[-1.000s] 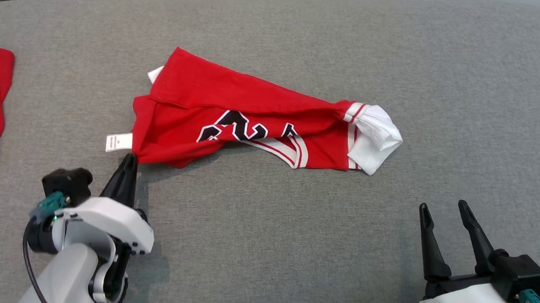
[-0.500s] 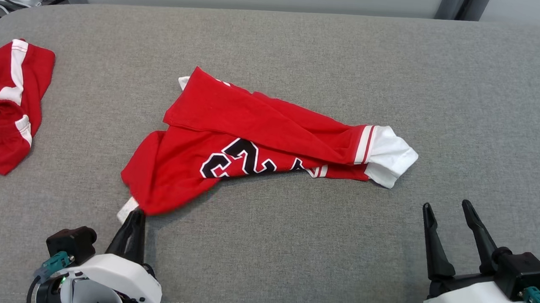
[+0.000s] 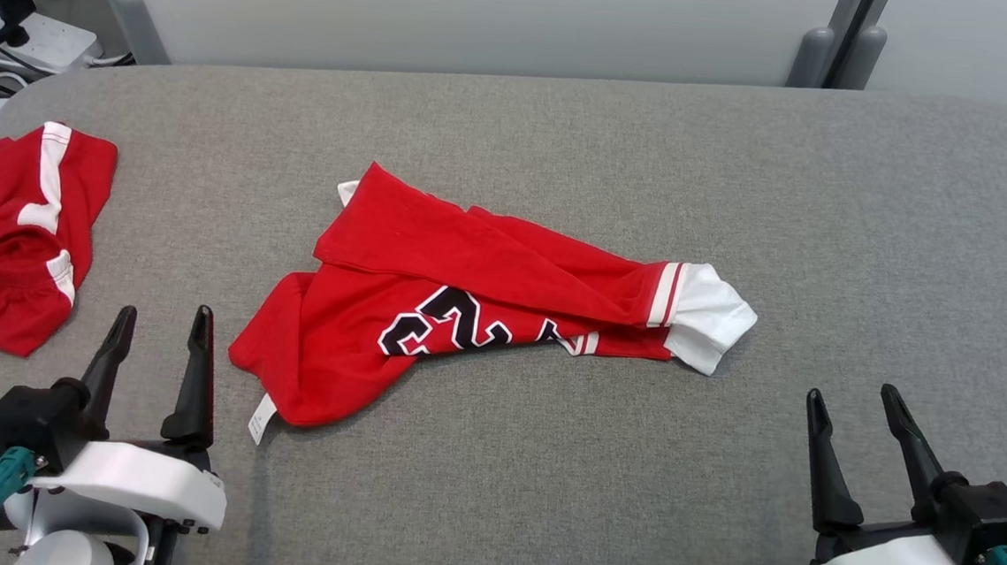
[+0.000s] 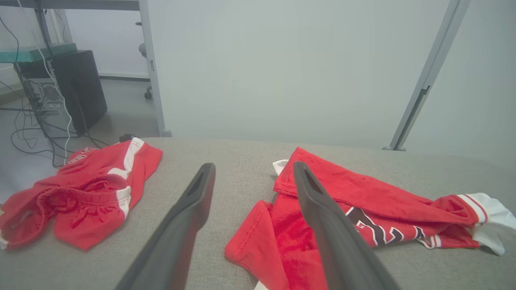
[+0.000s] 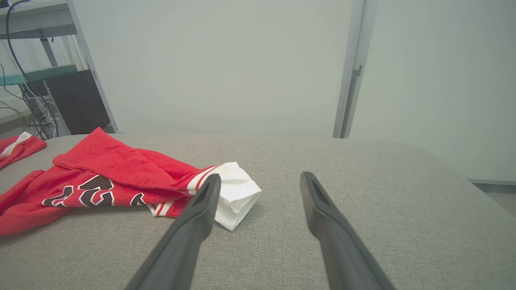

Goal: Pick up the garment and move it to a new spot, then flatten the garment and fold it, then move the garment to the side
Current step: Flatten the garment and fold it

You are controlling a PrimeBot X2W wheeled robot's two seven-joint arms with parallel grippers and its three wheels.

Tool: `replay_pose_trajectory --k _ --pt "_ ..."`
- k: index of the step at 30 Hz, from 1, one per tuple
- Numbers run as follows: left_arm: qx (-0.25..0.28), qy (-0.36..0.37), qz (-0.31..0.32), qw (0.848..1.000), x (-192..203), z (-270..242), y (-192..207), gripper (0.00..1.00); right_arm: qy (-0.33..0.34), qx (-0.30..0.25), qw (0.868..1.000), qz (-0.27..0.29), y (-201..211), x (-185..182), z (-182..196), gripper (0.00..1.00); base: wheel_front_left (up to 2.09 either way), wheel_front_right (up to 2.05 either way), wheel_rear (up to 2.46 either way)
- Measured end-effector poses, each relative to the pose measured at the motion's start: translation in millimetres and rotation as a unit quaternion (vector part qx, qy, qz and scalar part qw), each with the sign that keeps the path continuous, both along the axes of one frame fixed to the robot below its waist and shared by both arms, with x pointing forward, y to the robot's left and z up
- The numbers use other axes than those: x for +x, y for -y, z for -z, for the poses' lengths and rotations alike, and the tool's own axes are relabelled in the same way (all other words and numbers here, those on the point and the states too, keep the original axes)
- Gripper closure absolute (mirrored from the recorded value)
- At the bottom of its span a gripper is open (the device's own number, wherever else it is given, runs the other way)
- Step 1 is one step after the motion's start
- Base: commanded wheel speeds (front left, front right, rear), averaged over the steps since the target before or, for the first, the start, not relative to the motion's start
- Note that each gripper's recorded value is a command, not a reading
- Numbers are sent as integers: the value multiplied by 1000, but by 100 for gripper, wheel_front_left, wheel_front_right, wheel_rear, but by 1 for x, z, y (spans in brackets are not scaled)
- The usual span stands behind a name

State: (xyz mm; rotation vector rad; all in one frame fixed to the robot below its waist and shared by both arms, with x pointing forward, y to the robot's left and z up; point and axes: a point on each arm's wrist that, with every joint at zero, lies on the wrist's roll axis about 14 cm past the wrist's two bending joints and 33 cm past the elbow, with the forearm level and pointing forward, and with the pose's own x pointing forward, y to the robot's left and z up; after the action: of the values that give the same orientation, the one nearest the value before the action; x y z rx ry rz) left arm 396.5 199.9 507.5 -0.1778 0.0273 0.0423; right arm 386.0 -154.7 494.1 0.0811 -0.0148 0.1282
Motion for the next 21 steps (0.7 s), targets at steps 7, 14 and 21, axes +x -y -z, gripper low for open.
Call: replay_pose_trajectory --k 7,14,21 --pt "24 47 12 999 -12 -30 -12 0 18 -3 1000 -24 -15 -7 -15 0 0 0 0" --pt "33 12 8 999 -48 -11 -17 0 18 -3 999 -27 -17 -26 -15 0 0 0 0" --pt "39 9 -2 999 -66 -12 -23 0 2 -1 999 -36 -23 -42 -6 0 0 0 0"
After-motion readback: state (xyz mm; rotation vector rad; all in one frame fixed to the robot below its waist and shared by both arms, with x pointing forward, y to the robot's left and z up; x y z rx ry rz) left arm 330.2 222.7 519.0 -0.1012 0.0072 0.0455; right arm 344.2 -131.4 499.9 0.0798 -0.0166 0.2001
